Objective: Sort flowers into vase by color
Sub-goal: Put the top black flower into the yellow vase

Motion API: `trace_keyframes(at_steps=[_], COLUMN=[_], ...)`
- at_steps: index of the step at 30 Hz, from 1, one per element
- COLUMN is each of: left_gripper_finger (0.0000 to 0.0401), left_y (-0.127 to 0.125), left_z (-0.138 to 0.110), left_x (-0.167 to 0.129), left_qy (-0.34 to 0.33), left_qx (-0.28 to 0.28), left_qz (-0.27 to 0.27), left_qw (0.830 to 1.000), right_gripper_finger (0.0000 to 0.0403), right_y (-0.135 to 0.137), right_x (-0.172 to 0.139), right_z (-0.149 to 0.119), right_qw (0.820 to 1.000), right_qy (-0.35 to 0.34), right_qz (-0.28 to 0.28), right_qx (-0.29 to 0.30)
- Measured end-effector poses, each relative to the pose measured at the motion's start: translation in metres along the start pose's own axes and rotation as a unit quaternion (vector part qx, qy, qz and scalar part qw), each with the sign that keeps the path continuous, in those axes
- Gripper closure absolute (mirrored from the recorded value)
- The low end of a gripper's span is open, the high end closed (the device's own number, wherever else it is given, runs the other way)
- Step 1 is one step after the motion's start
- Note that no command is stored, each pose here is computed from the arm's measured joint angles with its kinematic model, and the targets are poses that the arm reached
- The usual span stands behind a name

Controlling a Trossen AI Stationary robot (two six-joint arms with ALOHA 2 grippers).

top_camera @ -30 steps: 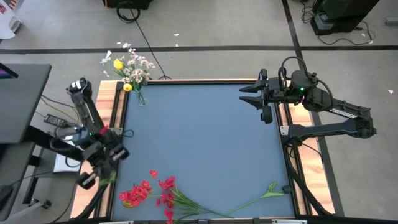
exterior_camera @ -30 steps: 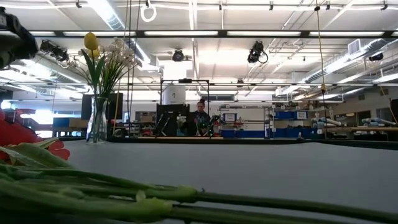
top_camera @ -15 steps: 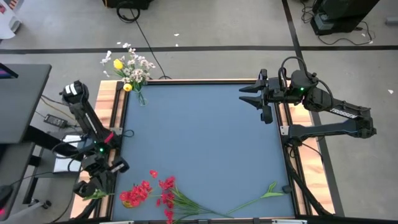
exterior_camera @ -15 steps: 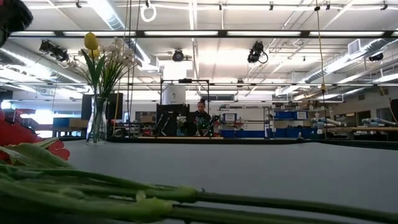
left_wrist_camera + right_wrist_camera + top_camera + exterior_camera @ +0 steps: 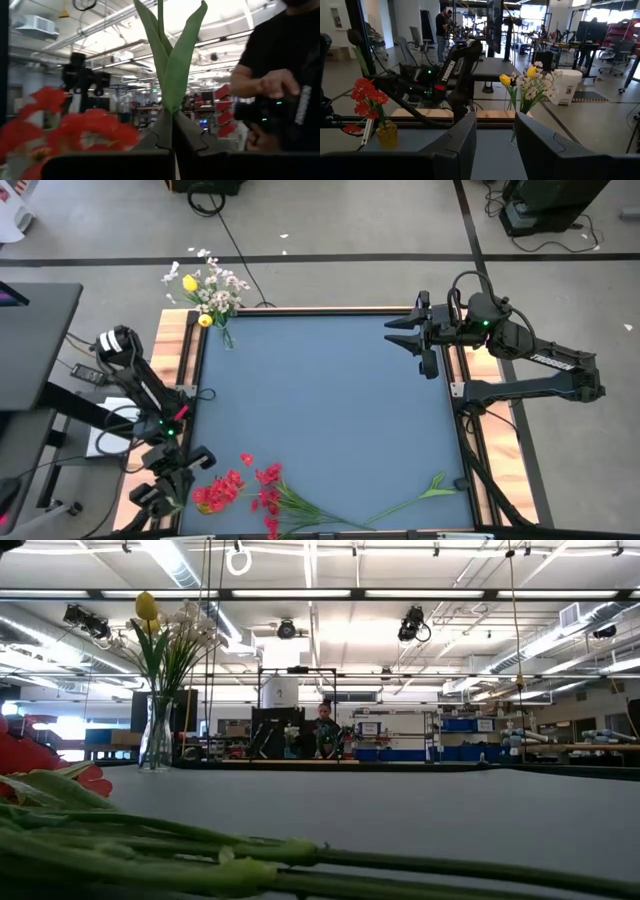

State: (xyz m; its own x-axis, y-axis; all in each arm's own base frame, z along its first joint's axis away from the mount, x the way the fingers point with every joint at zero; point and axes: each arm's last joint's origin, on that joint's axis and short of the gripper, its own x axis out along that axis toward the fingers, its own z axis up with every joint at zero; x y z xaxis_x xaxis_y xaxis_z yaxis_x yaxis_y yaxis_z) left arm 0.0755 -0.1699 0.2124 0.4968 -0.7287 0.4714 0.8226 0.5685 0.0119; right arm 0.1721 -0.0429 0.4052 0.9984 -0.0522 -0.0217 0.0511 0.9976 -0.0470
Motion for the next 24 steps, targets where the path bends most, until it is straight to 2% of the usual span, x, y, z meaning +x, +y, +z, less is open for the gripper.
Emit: trace_keyframes(at_steps=[5,24], left_gripper_finger=[0.0394,0.0393], left_y=[0.0014,0.0004], left_z=[-0.0022,0.0007], left_x=[-0.0036,0.0006], left_qy=[0.008,-0.001], left_qx=[0.008,0.016], left_qz=[0.015,0.01], left_qw=[1.0,1.0], right_gripper_finger=[0.0259,0.0259], right_y=[0.0001,0.0], right_x=[0.0,0.0], right_z=[0.0,0.0], right_qw=[1.0,1.0], right_qy=[0.0,0.0], right_qz=[0.0,0.0], right_qx=[0.0,0.0])
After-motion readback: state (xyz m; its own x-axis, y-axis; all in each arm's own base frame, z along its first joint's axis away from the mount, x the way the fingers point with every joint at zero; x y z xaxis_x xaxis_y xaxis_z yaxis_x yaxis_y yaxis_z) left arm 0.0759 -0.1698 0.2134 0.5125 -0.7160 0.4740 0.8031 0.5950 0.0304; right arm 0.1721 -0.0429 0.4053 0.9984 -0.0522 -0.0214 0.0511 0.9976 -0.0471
